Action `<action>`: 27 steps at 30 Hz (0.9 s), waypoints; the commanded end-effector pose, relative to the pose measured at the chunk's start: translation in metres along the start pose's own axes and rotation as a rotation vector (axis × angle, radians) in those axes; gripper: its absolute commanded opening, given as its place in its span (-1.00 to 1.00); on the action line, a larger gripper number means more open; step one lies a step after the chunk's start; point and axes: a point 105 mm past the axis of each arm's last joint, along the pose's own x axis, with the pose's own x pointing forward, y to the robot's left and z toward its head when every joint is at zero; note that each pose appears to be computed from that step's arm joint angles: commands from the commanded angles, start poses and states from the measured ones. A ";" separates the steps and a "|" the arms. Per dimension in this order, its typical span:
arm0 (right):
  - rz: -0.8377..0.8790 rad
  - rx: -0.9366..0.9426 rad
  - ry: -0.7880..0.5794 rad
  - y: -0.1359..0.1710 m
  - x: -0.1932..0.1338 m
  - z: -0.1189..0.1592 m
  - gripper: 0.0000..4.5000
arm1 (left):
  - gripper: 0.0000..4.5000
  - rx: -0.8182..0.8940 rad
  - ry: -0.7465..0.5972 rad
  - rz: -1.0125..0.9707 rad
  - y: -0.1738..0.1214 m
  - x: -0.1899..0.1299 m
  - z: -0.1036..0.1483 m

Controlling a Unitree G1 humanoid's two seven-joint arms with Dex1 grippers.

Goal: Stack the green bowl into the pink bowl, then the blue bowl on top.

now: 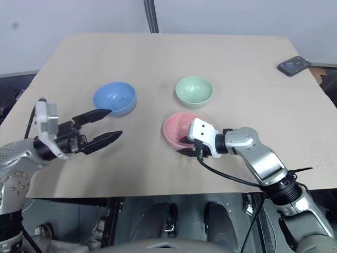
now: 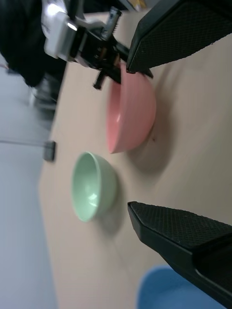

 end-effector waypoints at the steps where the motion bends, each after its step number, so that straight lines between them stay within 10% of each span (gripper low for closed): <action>1: -0.046 0.004 -0.081 -0.005 -0.013 0.021 0.23 | 1.00 0.114 0.067 0.051 0.006 0.008 0.004; 3: -0.069 0.023 -0.147 -0.004 -0.024 0.032 0.63 | 1.00 0.202 0.139 0.102 0.014 0.014 0.003; 15: -0.451 0.059 -0.252 -0.017 -0.085 0.044 0.63 | 1.00 0.838 0.411 -0.038 0.082 0.113 0.029; 27: -0.747 0.037 -0.168 -0.020 -0.118 0.021 0.63 | 1.00 1.211 0.471 -0.274 0.066 0.206 0.009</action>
